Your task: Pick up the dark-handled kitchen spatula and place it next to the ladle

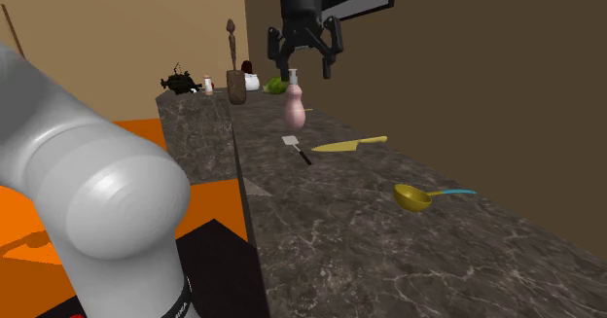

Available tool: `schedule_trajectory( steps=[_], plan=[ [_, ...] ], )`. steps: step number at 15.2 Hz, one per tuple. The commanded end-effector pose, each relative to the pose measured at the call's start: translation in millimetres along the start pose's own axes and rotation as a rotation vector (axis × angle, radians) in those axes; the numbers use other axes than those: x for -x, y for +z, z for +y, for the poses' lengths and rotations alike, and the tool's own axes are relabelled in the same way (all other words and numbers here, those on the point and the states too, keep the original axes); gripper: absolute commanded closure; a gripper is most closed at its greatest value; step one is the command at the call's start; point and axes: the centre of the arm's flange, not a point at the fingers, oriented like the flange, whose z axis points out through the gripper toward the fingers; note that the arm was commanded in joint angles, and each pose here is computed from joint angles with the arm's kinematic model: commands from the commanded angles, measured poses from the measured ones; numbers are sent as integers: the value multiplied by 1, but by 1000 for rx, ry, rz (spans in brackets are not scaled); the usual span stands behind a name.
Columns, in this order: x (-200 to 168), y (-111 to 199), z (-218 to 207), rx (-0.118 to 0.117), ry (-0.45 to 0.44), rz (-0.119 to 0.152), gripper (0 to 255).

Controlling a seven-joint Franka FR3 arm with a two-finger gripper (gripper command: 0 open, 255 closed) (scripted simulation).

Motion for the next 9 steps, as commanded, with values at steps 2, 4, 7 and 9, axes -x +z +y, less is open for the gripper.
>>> schedule_trajectory(
  steps=[2,4,7,9],
  plan=[
    [-34,21,-6,-4,-67,3,0],
    [-56,34,-12,-6,-111,4,0],
    [-90,52,-22,-10,-177,6,0],
    [-111,64,-30,-13,-221,7,0]
  ],
)
